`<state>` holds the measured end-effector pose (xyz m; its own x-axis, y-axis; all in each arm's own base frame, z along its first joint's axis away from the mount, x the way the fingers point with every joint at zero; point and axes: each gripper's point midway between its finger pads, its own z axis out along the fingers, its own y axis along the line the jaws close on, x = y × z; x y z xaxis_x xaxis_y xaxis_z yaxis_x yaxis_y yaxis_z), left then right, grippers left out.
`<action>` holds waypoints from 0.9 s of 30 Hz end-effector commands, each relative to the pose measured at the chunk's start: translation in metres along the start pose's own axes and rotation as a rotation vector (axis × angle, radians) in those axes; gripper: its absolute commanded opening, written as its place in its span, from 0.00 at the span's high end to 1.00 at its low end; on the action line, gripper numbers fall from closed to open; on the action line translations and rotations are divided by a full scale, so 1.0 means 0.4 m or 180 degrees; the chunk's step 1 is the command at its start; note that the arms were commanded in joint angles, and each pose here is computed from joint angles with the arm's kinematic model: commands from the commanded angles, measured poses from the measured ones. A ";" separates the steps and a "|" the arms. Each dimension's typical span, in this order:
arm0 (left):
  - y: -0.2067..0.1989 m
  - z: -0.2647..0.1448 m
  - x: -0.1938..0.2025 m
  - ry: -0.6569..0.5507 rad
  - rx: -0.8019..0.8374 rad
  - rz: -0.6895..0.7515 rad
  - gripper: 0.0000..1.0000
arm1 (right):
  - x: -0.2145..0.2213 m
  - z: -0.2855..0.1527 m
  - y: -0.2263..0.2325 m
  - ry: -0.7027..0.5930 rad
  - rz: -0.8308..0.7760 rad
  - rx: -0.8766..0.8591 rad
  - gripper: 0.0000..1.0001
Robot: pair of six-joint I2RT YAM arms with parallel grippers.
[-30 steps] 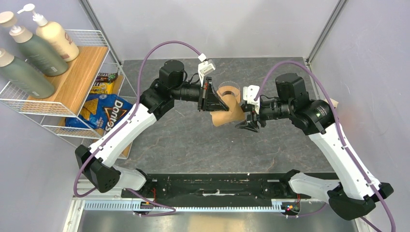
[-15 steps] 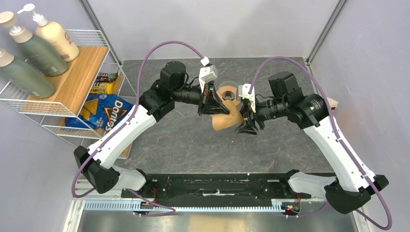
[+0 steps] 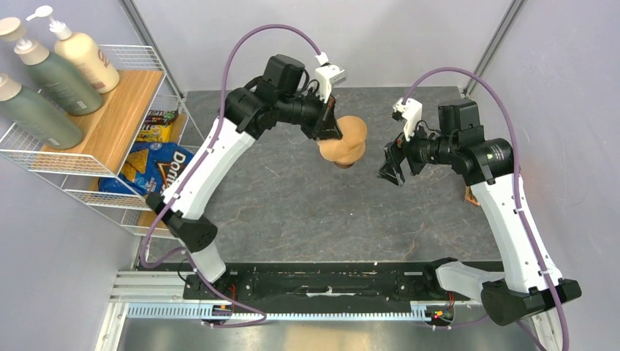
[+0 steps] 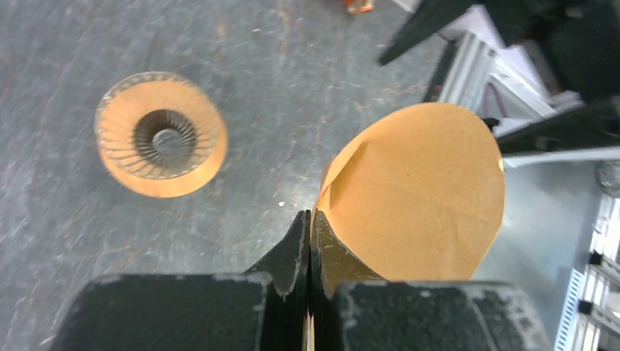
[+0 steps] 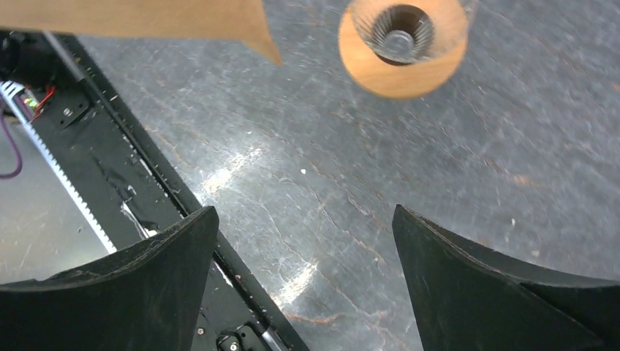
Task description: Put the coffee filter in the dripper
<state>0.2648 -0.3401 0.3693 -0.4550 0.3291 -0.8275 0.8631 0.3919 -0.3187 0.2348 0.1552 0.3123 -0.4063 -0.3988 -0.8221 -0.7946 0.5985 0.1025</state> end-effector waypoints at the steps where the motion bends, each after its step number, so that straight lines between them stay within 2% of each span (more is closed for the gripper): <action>1: 0.112 -0.006 0.022 0.0284 -0.0706 -0.0117 0.98 | -0.033 -0.042 -0.054 -0.0093 0.0235 0.0466 0.03; 5: 0.200 0.015 0.006 0.0258 -0.1097 -0.0220 0.98 | -0.041 -0.048 -0.076 -0.0137 0.0362 0.0600 0.03; 8: 0.243 0.035 -0.008 0.0192 -0.1172 -0.0368 0.98 | -0.045 -0.048 -0.087 -0.0170 0.0416 0.0674 0.03; 27: 0.344 0.191 0.028 0.0299 -0.1188 -0.0701 0.98 | -0.063 -0.022 -0.111 -0.0171 0.0533 0.0686 0.03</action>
<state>0.3822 -0.3380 0.2708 -0.6649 0.3292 -0.6705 0.6321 0.7263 -0.2702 0.2651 0.1318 0.3125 -0.5471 -0.2738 -0.7910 -0.6048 0.7826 0.1475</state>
